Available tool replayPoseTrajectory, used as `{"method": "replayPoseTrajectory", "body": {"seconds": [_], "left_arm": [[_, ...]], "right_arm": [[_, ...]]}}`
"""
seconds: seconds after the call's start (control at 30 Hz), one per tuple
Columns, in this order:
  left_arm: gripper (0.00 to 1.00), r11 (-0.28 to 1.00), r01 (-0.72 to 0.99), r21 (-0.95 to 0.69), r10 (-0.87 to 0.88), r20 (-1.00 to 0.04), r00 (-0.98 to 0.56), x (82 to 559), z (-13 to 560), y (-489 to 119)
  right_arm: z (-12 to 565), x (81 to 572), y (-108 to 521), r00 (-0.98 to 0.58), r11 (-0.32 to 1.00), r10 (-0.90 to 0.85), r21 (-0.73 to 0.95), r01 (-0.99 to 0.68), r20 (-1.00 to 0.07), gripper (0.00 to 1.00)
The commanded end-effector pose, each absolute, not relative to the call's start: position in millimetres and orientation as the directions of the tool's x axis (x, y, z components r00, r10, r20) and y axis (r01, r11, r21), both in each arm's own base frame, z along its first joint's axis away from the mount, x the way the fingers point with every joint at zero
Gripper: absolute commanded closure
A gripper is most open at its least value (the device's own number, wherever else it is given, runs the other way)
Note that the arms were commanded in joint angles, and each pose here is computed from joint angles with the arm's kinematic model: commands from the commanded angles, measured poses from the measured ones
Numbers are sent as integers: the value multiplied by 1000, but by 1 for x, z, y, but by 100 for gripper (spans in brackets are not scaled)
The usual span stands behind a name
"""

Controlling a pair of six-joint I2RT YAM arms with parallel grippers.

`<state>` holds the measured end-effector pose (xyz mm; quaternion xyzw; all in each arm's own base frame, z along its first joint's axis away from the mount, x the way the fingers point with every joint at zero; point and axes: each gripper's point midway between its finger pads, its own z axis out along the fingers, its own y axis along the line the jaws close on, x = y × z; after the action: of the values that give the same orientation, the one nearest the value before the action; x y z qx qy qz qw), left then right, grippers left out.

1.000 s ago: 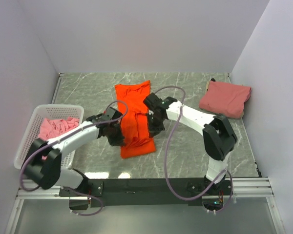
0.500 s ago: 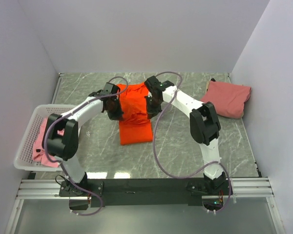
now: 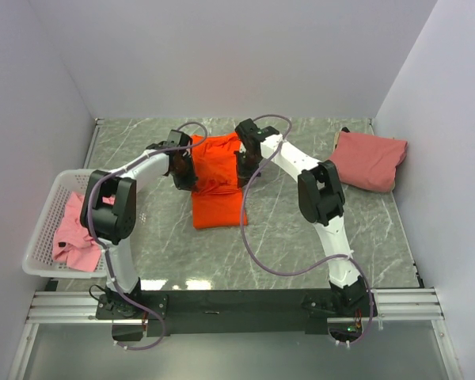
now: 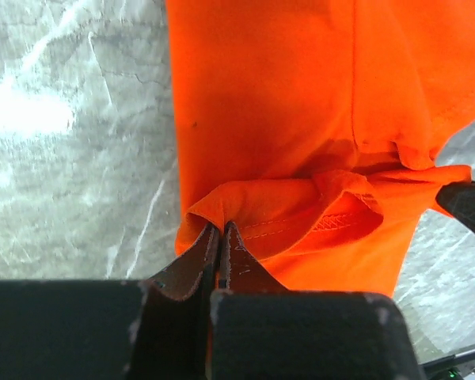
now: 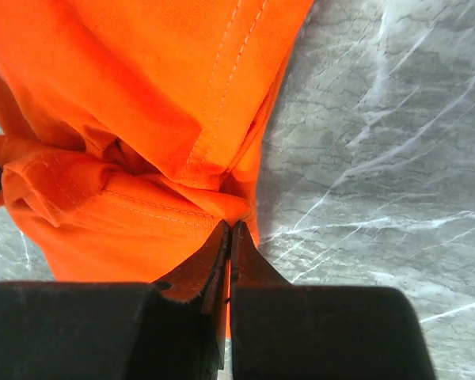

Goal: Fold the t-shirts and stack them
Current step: Fold the tshirt

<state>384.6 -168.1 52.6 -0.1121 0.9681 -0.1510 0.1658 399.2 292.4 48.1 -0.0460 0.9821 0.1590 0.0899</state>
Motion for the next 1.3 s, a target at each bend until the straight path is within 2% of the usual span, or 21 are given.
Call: {"method": "replayPoseTrajectory", "body": {"seconds": [0.0,0.03,0.07,0.1,0.13,0.17,0.2,0.27,0.3,0.47,0.6,0.73,0.87,1.03,1.27], "left_arm": [[98,931,-108,-348,-237,-355,-904,406,65,-172],[94,931,-106,-349,-238,-362,-901,410,65,-172],[88,932,-99,-347,-234,-372,-898,411,67,-171],[70,935,-97,-340,-232,-381,-895,414,68,-171],[60,937,-97,-335,-233,-394,-889,418,74,-170],[49,939,-96,-331,-234,-408,-883,420,79,-168],[29,941,-99,-325,-238,-423,-874,423,84,-166],[16,937,-103,-334,-258,-462,-848,428,105,-165],[7,934,-102,-341,-265,-475,-839,429,112,-165],[1,908,-60,-415,-303,-551,-778,412,158,-182],[1,877,22,-479,-289,-563,-774,375,160,-218],[1,848,43,-529,-263,-488,-832,329,123,-248],[1,845,83,-529,-201,-457,-867,296,90,-274],[1,884,101,-457,-139,-462,-876,283,52,-273],[1,898,184,-399,-26,-466,-884,260,29,-277]], "right_arm": [[57,404,293,-978,938,-64,322,-127,-198,100],[58,404,293,-978,937,-66,325,-129,-199,100],[59,404,293,-977,935,-66,329,-131,-202,95],[65,404,294,-975,933,-66,333,-136,-213,89],[67,404,293,-974,933,-65,333,-137,-216,75],[71,404,293,-972,932,-67,333,-141,-223,70],[81,405,292,-968,931,-65,333,-147,-244,67],[97,405,290,-959,928,-67,335,-162,-276,62],[103,405,289,-955,930,-65,328,-164,-290,61],[141,396,284,-931,913,-43,363,-184,-363,54],[144,380,278,-933,909,-22,381,-168,-359,53],[140,370,270,-938,917,-2,373,-140,-347,53],[140,359,266,-939,914,15,385,-126,-343,53],[127,338,262,-948,913,1,387,-129,-319,53],[125,327,260,-949,916,-20,374,-143,-315,53]]}}
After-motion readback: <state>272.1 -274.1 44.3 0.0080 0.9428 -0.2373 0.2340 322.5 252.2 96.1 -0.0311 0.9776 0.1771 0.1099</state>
